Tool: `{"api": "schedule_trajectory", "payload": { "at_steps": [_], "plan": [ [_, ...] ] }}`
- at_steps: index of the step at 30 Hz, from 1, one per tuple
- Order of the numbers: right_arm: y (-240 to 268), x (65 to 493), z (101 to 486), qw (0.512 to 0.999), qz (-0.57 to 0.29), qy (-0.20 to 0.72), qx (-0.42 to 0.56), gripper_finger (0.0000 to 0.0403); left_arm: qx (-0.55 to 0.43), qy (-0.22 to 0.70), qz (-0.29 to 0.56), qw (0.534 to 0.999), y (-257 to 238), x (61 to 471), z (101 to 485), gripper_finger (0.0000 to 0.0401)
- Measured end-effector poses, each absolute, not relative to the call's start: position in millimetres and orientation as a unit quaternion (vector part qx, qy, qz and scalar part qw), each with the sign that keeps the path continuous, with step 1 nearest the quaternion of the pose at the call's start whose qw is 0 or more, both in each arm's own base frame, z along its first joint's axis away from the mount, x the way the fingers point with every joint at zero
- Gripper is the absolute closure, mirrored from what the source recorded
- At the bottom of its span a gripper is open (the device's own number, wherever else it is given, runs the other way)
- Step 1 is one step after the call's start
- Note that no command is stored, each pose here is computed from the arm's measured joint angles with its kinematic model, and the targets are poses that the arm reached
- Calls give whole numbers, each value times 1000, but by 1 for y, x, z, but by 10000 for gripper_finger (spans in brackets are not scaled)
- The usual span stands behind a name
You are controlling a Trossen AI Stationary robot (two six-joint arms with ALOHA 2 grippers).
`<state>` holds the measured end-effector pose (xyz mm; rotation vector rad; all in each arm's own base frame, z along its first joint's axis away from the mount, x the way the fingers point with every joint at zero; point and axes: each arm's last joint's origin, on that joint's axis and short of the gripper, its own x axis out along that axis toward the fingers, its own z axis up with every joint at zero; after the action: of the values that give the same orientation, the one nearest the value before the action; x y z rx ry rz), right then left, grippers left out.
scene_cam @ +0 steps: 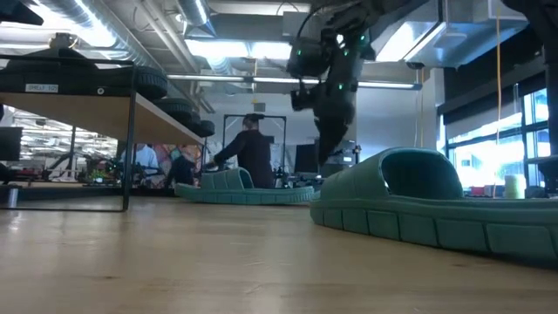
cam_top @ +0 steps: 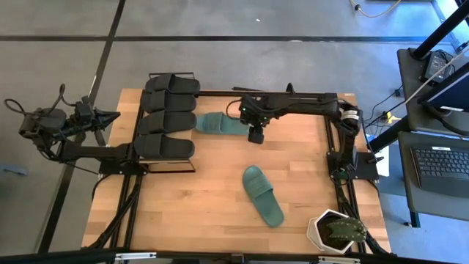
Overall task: Pick and place slides into the shelf
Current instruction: Put the green slipper under the shelf
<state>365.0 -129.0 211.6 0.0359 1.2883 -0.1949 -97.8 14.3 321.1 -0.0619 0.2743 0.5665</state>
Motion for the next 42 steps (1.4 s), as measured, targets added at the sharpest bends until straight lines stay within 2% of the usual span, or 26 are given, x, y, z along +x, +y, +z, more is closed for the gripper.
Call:
{"api": "schedule_trajectory", "payload": {
  "at_steps": [11,18,26,38,42],
  "plan": [
    [-146,374,164,768,-84,635,26,234,-30,135,278,950,14,-98,321,401],
    [-154,389,146,805,-48,591,31,234,-30,135,279,950,14,-98,321,401],
    [-161,408,153,863,-57,502,1,234,-30,135,278,950,14,-98,321,401],
    [-162,414,157,886,-48,462,-2,234,-31,135,278,950,14,-98,321,401],
    [-165,422,171,897,-52,440,-9,234,-32,123,278,952,14,-97,323,401]
  ]
}}
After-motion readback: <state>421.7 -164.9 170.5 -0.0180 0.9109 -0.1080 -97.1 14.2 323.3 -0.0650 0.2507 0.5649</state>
